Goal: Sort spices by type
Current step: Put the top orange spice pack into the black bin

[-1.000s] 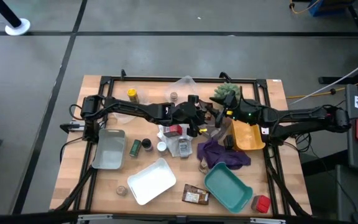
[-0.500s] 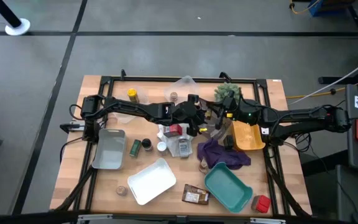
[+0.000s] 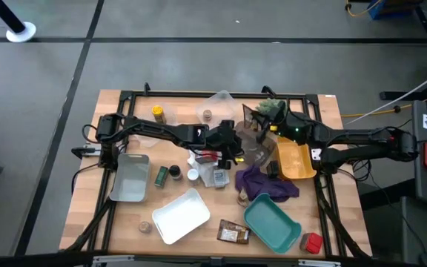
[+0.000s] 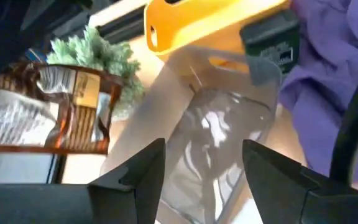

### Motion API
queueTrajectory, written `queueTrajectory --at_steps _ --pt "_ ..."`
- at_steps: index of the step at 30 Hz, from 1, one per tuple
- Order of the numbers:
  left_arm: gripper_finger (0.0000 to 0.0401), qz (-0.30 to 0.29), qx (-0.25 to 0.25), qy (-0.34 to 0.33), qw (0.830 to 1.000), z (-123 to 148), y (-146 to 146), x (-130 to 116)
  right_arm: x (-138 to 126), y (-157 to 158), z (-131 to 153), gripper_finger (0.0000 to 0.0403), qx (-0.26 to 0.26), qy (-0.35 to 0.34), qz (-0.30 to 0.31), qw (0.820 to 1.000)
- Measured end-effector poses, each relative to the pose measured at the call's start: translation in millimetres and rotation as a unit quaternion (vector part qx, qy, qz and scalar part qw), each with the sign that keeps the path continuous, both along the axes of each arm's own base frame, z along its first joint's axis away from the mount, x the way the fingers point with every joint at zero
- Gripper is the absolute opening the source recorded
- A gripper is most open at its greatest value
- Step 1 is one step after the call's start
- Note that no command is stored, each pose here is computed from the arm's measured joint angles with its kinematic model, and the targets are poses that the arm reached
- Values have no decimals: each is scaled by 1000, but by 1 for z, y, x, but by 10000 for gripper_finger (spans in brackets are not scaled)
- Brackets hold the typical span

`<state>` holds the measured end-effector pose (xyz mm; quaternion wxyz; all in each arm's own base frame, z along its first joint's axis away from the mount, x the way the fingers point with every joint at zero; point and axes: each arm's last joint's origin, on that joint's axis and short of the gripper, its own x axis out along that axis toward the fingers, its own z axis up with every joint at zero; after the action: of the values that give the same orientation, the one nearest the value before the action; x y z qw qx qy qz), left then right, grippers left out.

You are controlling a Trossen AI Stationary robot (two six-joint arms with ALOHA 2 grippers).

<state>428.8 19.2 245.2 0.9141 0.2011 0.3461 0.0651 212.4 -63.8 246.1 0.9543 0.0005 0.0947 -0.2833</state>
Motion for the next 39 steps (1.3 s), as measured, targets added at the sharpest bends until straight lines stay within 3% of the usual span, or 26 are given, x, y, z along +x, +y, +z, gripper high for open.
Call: queueTrajectory --at_steps 14,27,39 --pt "198 8 -7 23 1000 -4 1 -3 15 -11 -40 10 78 86 4 993" --pt "188 6 -4 34 999 -5 1 -4 30 -16 -60 9 82 97 2 992" --pt "184 6 -4 34 999 -5 1 -4 29 -15 -61 64 84 106 2 991"
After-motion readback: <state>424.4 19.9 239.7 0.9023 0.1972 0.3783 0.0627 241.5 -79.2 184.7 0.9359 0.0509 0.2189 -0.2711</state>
